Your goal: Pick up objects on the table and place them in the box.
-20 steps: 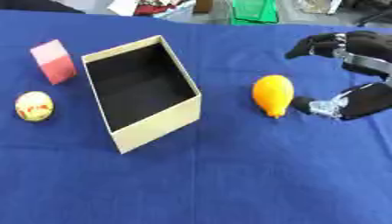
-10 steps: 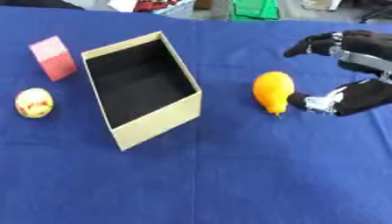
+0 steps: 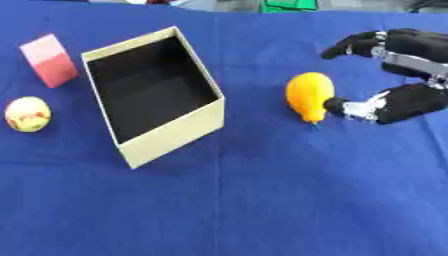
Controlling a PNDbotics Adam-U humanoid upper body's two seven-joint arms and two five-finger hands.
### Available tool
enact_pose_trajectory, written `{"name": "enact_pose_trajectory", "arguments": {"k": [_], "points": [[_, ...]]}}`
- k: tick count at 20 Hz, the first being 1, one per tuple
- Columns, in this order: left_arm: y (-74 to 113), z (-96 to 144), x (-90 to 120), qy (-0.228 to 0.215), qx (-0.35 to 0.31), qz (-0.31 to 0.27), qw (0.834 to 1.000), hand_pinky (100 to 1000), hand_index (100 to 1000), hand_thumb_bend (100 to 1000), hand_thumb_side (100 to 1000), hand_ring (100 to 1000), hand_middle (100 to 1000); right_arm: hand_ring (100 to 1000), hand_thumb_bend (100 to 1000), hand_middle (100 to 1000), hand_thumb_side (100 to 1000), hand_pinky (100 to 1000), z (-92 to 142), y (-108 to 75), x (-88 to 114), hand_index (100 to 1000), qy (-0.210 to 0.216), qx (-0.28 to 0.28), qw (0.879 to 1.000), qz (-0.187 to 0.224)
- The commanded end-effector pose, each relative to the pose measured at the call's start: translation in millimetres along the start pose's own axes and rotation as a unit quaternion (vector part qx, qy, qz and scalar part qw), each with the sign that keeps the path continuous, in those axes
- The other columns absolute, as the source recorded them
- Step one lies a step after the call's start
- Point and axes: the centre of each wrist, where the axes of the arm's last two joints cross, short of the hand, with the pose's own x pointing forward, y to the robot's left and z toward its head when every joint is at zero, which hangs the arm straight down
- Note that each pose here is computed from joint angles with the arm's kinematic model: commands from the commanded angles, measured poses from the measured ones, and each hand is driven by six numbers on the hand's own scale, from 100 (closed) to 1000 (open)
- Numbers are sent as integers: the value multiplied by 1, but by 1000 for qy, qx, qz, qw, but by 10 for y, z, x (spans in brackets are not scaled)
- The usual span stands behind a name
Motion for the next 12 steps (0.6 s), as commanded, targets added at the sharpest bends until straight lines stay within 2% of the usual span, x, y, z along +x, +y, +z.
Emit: {"name": "enact_pose_trajectory", "arguments": {"k": [1, 12], "points": [[8, -51, 50, -12, 1, 3, 1000, 481, 826, 392, 1000, 719, 663, 1000, 397, 877, 807, 983, 10, -76, -42, 973, 14, -7, 1000, 17], [-11, -40, 54, -10, 2, 7, 1000, 480, 825, 387, 1000, 719, 664, 1000, 451, 873, 816, 978, -131, -25, -198, 978, 39, -1, 999, 25]]}}
